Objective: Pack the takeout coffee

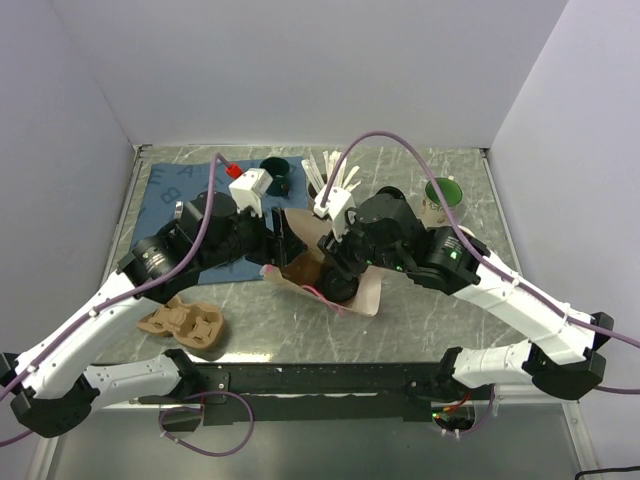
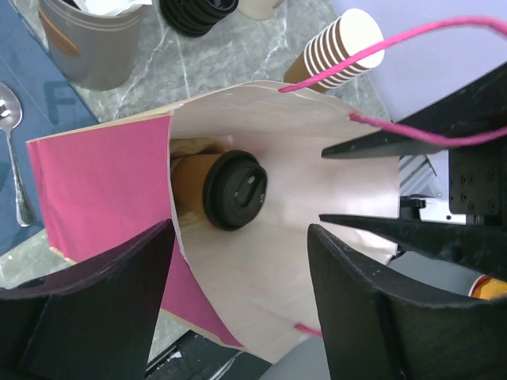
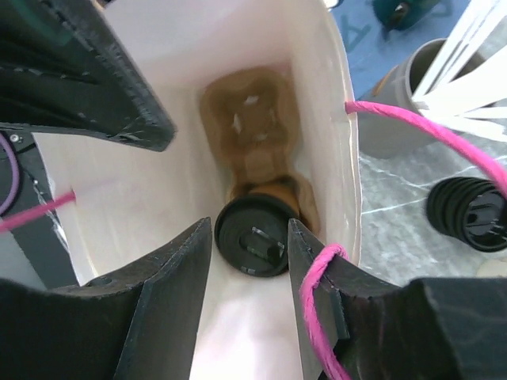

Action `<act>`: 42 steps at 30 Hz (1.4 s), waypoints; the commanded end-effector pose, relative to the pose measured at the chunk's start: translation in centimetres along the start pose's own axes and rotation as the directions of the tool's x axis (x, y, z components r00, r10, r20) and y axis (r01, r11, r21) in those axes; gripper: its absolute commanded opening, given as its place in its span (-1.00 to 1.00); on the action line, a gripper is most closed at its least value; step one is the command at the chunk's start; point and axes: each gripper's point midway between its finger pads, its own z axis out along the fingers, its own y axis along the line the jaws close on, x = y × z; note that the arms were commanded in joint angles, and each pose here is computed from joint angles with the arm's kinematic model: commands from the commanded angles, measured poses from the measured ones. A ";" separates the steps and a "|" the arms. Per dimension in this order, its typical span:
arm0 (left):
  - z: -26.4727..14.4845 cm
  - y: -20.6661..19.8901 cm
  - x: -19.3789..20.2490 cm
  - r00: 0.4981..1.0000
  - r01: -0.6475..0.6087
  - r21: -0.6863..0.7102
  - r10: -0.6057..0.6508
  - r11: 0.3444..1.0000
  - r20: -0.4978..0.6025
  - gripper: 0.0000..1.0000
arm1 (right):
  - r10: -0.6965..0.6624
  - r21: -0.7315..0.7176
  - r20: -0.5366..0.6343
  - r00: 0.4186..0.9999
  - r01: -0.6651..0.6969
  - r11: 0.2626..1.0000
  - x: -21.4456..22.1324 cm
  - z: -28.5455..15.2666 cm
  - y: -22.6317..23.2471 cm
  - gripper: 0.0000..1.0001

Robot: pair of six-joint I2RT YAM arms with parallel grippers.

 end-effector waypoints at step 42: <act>-1.1 -0.6 -1.8 0.999 0.006 -0.007 -0.006 1.000 0.038 0.36 | 0.108 0.024 -0.058 0.992 -0.107 0.994 4.1 -1.6 -0.1 0.09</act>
